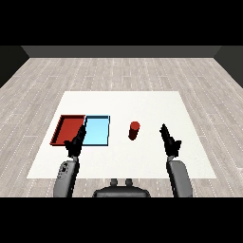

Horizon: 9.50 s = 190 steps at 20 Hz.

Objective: Pick the red can and put it in the red box

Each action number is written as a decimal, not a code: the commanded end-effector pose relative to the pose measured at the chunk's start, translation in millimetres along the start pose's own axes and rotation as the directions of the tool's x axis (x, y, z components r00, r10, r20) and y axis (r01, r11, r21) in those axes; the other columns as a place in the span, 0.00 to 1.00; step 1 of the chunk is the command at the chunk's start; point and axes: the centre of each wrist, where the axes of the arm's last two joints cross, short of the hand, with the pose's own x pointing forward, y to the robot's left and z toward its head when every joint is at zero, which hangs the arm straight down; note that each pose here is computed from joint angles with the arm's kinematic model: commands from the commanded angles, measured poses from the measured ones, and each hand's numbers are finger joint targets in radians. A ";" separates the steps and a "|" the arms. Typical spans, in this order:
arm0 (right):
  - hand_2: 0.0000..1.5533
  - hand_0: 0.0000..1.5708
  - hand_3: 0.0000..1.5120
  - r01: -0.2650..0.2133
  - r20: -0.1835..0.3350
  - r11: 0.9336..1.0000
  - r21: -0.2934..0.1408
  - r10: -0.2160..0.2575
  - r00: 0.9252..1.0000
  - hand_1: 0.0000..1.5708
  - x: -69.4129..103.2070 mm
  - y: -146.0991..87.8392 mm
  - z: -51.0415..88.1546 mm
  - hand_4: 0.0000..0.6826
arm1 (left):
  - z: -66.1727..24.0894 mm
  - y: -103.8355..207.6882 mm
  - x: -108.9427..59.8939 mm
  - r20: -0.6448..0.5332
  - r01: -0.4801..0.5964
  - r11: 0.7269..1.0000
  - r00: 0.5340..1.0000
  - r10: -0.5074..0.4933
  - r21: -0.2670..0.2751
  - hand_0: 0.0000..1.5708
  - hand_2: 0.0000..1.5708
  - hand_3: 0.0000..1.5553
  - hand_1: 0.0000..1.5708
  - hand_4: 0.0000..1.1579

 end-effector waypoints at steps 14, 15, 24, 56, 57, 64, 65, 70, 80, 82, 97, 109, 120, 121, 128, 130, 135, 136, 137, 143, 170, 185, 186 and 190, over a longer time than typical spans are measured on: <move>0.00 0.00 0.00 0.111 0.339 0.989 0.100 -0.139 0.930 0.00 -5.4 -73.4 17.1 0.00 | 15.6 19.8 -7.7 0.451 -0.038 0.999 0.892 0.034 0.002 0.00 0.00 0.00 0.00 0.00; 0.00 0.00 0.00 0.114 0.339 0.988 0.105 -0.143 0.930 0.00 -7.7 -66.8 7.0 0.00 | 6.2 14.9 7.6 0.452 -0.040 0.999 0.892 0.036 0.000 0.00 0.00 0.00 0.00 0.00; 0.00 0.00 0.00 0.094 0.335 0.991 0.099 -0.123 0.934 0.00 -2.7 -64.8 5.0 0.00 | 9.6 11.8 0.6 0.469 -0.054 0.999 0.882 0.050 -0.005 0.00 0.00 0.00 0.00 0.00; 0.00 0.00 0.00 0.277 0.183 0.936 0.218 -0.318 0.930 0.00 -29.6 33.0 -51.6 0.00 | 12.2 31.4 -3.9 0.493 -0.064 0.998 0.868 0.057 -0.002 0.00 0.00 0.00 0.00 0.00; 0.00 0.00 0.00 0.276 0.179 0.935 0.224 -0.318 0.931 0.00 -40.3 15.3 -52.4 0.00 | 3.1 30.5 -3.4 0.492 -0.075 0.997 0.868 0.069 -0.008 0.00 0.00 0.00 0.00 0.00; 0.00 0.00 0.00 0.256 0.162 0.944 0.206 -0.291 0.943 0.00 -40.8 43.4 -55.6 0.00 | 19.0 19.8 -1.9 0.492 -0.090 0.996 0.866 0.085 -0.014 0.00 0.00 0.00 0.00 0.00; 0.00 0.00 0.00 0.264 0.181 0.942 0.207 -0.302 0.936 0.00 -44.5 23.9 -66.3 0.00 | 17.1 28.5 -10.3 0.474 -0.084 0.996 0.878 0.069 0.011 0.00 0.00 0.00 0.00 0.00; 0.00 0.00 0.00 0.244 0.145 0.944 0.223 -0.279 0.949 0.00 -49.9 44.2 -53.7 0.00 | 7.8 31.6 12.8 0.488 -0.084 0.996 0.870 0.071 0.006 0.00 0.00 0.00 0.00 0.00; 0.00 0.00 0.00 0.302 0.144 0.926 0.227 -0.339 0.930 0.00 -70.1 49.1 -68.4 0.00 | 25.2 23.3 -0.6 0.500 -0.101 0.995 0.862 0.086 0.002 0.00 0.00 0.00 0.00 0.00; 0.00 0.00 0.00 0.298 0.131 0.931 0.212 -0.329 0.935 0.00 -77.8 71.2 -84.5 0.00 | -0.5 21.3 -0.3 0.500 -0.086 0.996 0.863 0.079 -0.010 0.00 0.00 0.00 0.00 0.00; 0.00 0.00 0.00 0.300 0.105 0.932 0.206 -0.325 0.940 0.00 -72.5 91.1 -95.7 0.00 | 5.5 41.7 -5.8 0.483 -0.080 0.997 0.873 0.067 0.006 0.00 0.00 0.00 0.00 0.00; 0.00 0.00 0.00 0.311 0.053 0.925 0.219 -0.330 0.943 0.00 -57.3 103.9 -121.6 0.00 | 29.4 31.4 5.3 0.503 -0.123 0.992 0.858 0.099 0.015 0.00 0.00 0.00 0.00 0.00; 0.00 0.00 0.00 0.302 0.030 0.923 0.238 -0.318 0.948 0.00 -52.4 126.3 -130.9 0.00 | 18.8 45.0 -5.6 0.517 -0.104 0.994 0.853 0.074 0.029 0.00 0.00 0.00 0.00 0.00; 0.00 0.00 0.00 0.288 0.041 0.928 0.235 -0.305 0.951 0.00 -51.2 128.4 -132.9 0.00 | 18.1 33.4 7.0 0.518 -0.090 0.995 0.854 0.055 0.042 0.00 0.00 0.00 0.00 0.00; 0.00 0.00 0.00 0.286 -0.048 0.949 0.133 -0.282 0.958 0.00 -49.5 132.0 -134.8 0.00 | 17.0 46.6 6.5 0.515 -0.102 0.994 0.855 0.068 0.039 0.00 0.00 0.00 0.00 0.00; 0.93 0.93 0.91 0.121 -0.056 0.991 0.063 -0.118 0.991 0.93 -36.8 136.5 -144.3 0.74 | 15.5 47.3 15.9 0.510 -0.107 0.994 0.857 0.073 0.037 0.00 0.00 0.00 0.00 0.00; 0.94 0.93 0.93 -0.039 -0.099 0.999 0.033 0.042 0.994 0.93 -49.7 135.6 -134.9 0.78 | 18.1 43.2 4.3 0.513 -0.112 0.993 0.855 0.077 0.038 0.00 0.00 0.00 0.00 0.00; 0.93 0.91 0.93 -0.068 -0.122 0.998 0.016 0.070 0.990 0.91 -50.4 133.0 -136.4 0.77 | 19.0 47.0 13.0 0.522 -0.117 0.993 0.849 0.084 0.030 0.00 0.00 0.00 0.00 0.00; 0.94 0.94 0.93 -0.062 -0.132 0.998 0.015 0.064 0.989 0.94 -50.3 135.9 -134.3 0.75 | 11.9 49.1 26.5 0.509 -0.100 0.994 0.858 0.061 0.049 0.00 0.00 0.00 0.00 0.00; 0.96 0.97 0.93 -0.109 -0.161 0.993 0.042 0.115 0.980 0.97 -51.7 134.2 -134.8 0.77 | 4.6 29.2 18.0 0.523 -0.092 0.995 0.850 0.063 0.030 0.00 0.00 0.00 0.00 0.00; 0.94 0.97 0.92 -0.086 0.261 0.996 0.032 0.075 0.962 0.97 39.8 55.6 -108.2 0.83 | 8.6 -45.8 32.9 0.400 -0.078 0.979 0.904 0.150 -0.190 0.00 0.00 0.00 0.00 0.00; 0.94 0.97 0.92 -0.046 0.358 0.999 -0.016 0.049 0.932 0.97 89.3 99.9 -55.6 0.86 | 11.8 -97.2 49.4 0.306 -0.025 0.966 0.946 0.105 -0.256 0.00 0.00 0.00 0.00 0.00; 0.94 0.97 0.92 -0.066 0.356 0.998 -0.012 0.066 0.932 0.97 84.8 84.2 -57.5 0.85 | 2.9 -99.5 77.7 0.293 -0.032 0.959 0.949 0.118 -0.283 0.00 0.00 0.00 0.00 0.00; 0.95 0.96 0.92 -0.059 0.368 0.998 -0.007 0.058 0.928 0.96 103.5 80.5 -65.9 0.86 | -10.7 -103.3 78.5 0.300 0.007 0.960 0.951 0.080 -0.279 0.00 0.00 0.00 0.00 0.00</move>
